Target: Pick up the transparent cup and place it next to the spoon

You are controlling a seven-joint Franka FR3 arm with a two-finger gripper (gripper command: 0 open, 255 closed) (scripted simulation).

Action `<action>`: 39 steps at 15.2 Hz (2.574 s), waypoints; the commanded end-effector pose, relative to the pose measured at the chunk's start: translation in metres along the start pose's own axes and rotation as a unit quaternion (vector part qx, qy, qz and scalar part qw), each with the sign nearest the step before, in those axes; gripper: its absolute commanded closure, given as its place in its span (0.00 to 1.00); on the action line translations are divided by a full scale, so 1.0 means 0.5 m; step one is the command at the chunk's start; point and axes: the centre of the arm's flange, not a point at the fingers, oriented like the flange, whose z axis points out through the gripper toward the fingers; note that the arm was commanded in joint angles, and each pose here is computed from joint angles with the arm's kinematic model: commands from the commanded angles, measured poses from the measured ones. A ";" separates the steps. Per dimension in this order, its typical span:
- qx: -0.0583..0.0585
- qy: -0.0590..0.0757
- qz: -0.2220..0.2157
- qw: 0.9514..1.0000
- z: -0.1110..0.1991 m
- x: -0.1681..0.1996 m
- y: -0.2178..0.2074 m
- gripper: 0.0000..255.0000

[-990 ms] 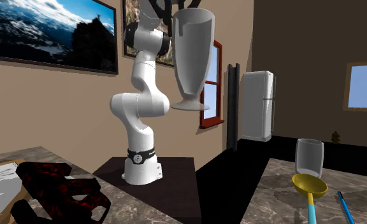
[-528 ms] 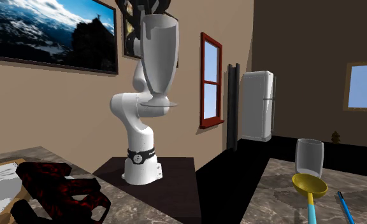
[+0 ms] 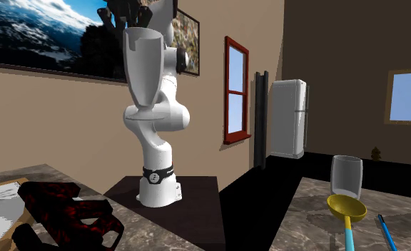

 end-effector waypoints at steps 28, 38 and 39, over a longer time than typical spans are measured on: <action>0.000 0.000 -0.001 1.000 -0.002 -0.266 0.719 1.00; 0.000 0.000 -0.001 1.000 0.082 -0.283 0.774 1.00; 0.000 0.000 -0.001 1.000 0.093 -0.283 0.774 1.00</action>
